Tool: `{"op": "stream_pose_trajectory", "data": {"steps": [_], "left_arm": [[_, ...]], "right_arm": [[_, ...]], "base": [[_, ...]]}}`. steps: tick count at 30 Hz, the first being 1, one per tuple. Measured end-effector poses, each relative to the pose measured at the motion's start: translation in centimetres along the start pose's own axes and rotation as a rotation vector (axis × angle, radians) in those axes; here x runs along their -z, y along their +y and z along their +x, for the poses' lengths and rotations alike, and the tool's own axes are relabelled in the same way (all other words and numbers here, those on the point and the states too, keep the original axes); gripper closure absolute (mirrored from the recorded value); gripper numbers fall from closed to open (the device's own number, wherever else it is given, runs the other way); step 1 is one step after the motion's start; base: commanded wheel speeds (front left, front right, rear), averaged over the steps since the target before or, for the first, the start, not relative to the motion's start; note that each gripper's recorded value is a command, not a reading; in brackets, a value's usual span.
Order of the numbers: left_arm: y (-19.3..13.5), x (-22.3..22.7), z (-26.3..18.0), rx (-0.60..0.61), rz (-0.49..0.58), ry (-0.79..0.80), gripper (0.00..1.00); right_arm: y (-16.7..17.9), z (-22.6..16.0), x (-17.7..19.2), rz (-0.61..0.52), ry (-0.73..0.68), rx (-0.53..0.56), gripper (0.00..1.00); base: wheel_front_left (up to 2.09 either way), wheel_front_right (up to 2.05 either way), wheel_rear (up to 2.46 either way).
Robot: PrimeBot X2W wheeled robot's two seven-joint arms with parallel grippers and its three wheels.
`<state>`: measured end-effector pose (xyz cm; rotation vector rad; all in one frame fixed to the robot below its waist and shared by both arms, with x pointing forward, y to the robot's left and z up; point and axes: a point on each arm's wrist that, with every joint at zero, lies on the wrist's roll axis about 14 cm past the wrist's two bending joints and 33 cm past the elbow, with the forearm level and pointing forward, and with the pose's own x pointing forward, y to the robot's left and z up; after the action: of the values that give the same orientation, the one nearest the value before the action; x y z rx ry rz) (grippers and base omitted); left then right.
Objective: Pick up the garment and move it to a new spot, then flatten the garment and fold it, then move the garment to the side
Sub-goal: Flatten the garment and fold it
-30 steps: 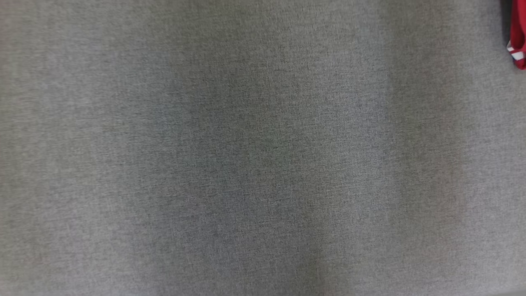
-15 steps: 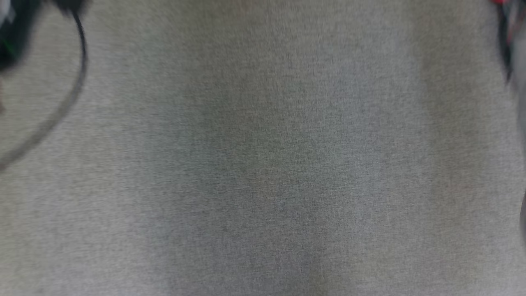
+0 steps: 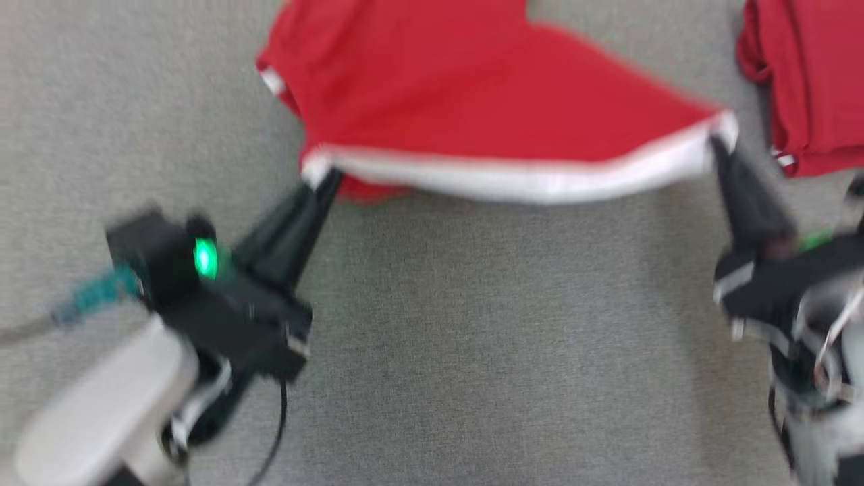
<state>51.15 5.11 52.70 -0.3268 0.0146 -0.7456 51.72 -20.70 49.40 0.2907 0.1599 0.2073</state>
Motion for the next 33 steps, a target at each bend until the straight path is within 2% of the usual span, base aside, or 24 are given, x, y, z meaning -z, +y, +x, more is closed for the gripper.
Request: {"op": "stream_pose_trajectory", "data": {"steps": [6, 8, 13, 23, 28, 33], "left_arm": [[-2.3, 5.5, -5.5, -0.078, -0.079, 0.112, 1.0], [-3.0, 6.6, -6.8, -0.086, -0.068, 0.142, 1.0], [-4.2, 8.4, -9.9, -0.116, -0.049, 0.193, 1.0], [-3.8, 8.6, -15.2, -0.219, 0.008, 0.215, 1.0], [-5.6, 8.5, -15.3, -0.208, -0.007, 0.187, 1.0], [-7.5, 7.3, -14.1, -0.169, -0.001, 0.123, 1.0]], "right_arm": [[-0.8, -6.5, 3.5, 0.053, 0.097, 0.096, 1.0], [-1.0, -8.2, 4.4, 0.068, 0.126, 0.122, 1.0], [-0.9, -12.2, 7.0, 0.111, 0.215, 0.163, 1.0], [2.7, -17.3, 9.5, 0.232, 0.29, 0.151, 1.0], [2.2, -18.0, 7.8, 0.229, 0.234, 0.174, 1.0], [1.3, -15.6, 3.3, 0.157, 0.135, 0.142, 1.0]], "base": [[0.0, 0.0, 0.0], [0.0, 0.0, 0.0], [0.0, 0.0, 0.0], [0.0, 0.0, 0.0], [0.0, 0.0, 0.0], [0.0, 0.0, 0.0]]}}
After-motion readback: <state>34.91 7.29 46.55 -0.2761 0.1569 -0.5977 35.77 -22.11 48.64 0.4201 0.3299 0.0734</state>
